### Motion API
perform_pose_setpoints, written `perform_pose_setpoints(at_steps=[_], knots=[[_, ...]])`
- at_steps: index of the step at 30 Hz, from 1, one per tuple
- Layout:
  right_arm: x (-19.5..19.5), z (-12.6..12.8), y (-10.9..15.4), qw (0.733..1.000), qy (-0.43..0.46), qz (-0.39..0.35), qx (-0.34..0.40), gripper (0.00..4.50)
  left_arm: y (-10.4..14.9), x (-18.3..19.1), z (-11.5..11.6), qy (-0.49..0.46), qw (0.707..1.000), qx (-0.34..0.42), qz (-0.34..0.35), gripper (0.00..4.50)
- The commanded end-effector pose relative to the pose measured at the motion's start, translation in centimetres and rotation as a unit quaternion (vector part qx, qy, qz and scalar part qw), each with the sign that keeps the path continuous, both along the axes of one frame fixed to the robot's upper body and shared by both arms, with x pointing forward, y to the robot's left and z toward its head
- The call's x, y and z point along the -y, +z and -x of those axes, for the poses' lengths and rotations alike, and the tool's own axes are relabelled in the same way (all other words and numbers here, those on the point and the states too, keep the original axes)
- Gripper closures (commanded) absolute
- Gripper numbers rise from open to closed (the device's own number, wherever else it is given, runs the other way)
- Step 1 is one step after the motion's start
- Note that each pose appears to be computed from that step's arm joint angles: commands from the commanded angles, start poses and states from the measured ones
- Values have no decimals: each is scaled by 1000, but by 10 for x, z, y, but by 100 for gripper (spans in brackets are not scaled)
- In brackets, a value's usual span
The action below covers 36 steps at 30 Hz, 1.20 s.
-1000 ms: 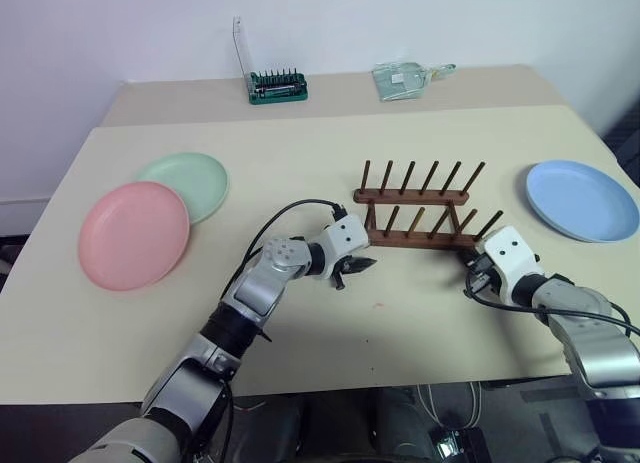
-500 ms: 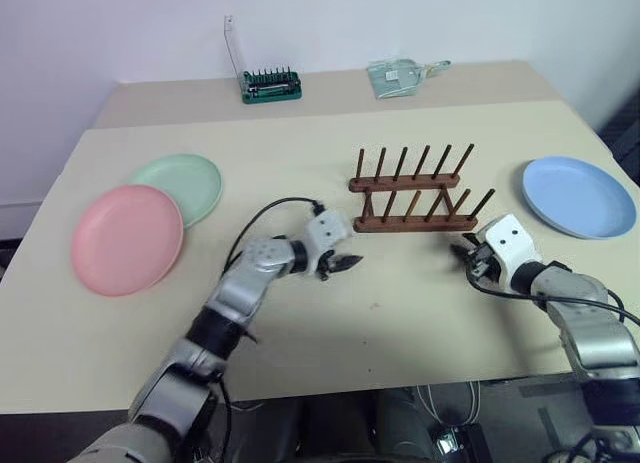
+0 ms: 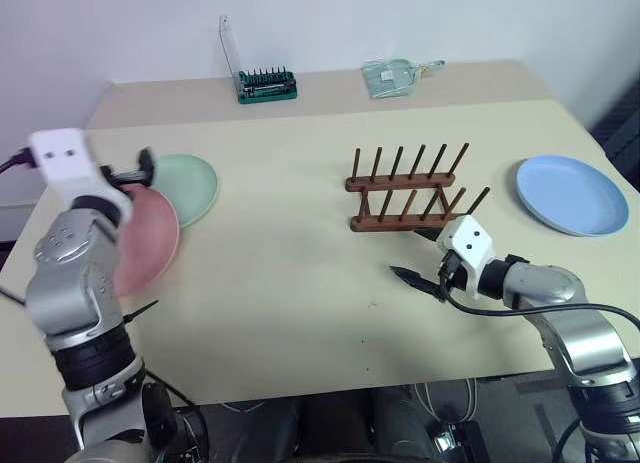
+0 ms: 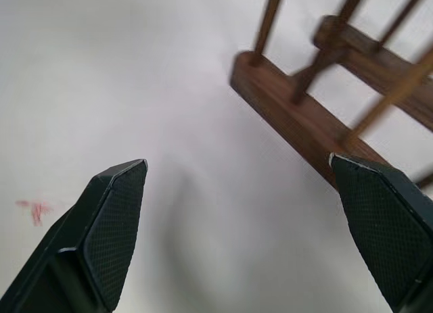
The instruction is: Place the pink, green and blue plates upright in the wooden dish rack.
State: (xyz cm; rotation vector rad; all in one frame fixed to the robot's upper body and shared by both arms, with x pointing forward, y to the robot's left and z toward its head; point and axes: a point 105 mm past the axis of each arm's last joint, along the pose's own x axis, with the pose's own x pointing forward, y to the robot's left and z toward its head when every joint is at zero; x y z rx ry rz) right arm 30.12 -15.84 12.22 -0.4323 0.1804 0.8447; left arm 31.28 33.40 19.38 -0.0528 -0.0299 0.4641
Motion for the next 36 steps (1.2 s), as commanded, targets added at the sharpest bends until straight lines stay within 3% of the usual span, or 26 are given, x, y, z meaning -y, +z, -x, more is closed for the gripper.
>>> perform_pose_setpoints(at_steps=[1, 5, 14, 17, 23, 26, 31, 36], knots=[[-7, -6, 6, 999, 27, 2, 17, 8, -23, -43, 47, 149, 988, -20, 40, 0], [-11, -9, 2, 999, 41, 7, 18, 8, -51, -44, 60, 179, 976, -35, 116, 0], [-16, -2, 3, 999, 42, -2, 28, 8, -85, -11, 36, 58, 972, -87, 211, 0], [-13, 3, 2, 999, 34, 2, 32, 3, -92, -9, 34, 59, 965, -92, 238, 127], [-6, 11, 5, 999, 19, 3, 39, 3, -95, -11, 32, 64, 964, -84, 243, 431], [-3, 13, 10, 999, 16, 4, 45, 3, -94, -7, 28, 50, 964, -70, 252, 442], [-3, 21, 36, 998, 51, -17, 30, 1, -48, 18, 16, -53, 975, 40, 211, 448], [-41, 22, 79, 986, 113, 7, 125, 1, 1, 64, -1, -175, 971, 95, 132, 448]])
